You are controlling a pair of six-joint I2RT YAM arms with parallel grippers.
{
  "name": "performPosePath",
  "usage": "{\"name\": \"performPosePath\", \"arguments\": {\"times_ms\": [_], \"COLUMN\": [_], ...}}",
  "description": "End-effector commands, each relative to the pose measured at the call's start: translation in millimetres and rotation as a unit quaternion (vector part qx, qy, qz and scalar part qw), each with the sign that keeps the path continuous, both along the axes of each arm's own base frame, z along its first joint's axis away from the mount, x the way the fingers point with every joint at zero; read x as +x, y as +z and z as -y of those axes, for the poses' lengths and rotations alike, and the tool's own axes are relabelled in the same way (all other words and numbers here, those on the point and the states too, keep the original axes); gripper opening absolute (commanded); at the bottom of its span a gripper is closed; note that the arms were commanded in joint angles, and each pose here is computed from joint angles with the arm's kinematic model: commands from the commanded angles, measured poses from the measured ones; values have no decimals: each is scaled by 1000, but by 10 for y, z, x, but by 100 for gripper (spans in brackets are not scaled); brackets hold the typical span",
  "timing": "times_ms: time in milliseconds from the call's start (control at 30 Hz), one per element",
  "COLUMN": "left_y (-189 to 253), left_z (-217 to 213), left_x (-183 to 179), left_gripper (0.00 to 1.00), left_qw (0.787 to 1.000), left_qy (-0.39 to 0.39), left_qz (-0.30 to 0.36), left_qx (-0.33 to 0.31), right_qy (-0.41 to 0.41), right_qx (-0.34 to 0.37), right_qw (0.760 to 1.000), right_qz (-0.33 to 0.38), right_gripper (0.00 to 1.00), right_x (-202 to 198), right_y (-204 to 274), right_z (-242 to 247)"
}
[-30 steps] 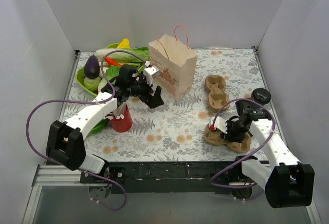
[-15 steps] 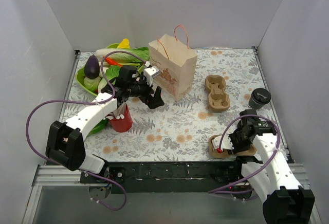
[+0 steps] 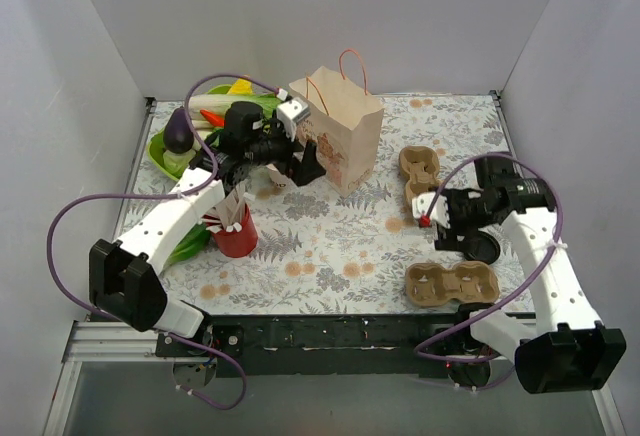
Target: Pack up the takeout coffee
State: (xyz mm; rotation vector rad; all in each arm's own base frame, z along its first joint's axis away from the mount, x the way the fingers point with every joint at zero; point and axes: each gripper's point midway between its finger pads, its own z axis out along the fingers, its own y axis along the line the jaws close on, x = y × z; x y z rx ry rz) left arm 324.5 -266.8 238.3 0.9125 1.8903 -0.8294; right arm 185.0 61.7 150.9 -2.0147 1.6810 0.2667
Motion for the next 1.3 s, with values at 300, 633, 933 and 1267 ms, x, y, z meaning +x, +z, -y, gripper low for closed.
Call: {"name": "performPosePath", "arguments": {"times_ms": [300,633,933,1267], "left_y": [1811,1922,2477,2924], "left_z": [-500,-642,-675,-648], "left_x": [944,784,818,918], "left_gripper": [98,98,98,98], "left_qw": [940,933,912,890], "left_qy": [270,279,271,267], "left_qz": [187,209,295,353], "left_qx": [-90,-87,-91,-107], "right_qy": [-75,-102,-155,-149], "right_qx": [325,334,301,254], "right_qw": [939,930,936,953], "right_qz": [87,114,95,66], "right_gripper": [80,80,48,1], "right_x": [1550,2064,2283,1833], "right_y": [1857,1876,1658,1700], "right_z": [-2007,-2428,-2424,-2135]}}
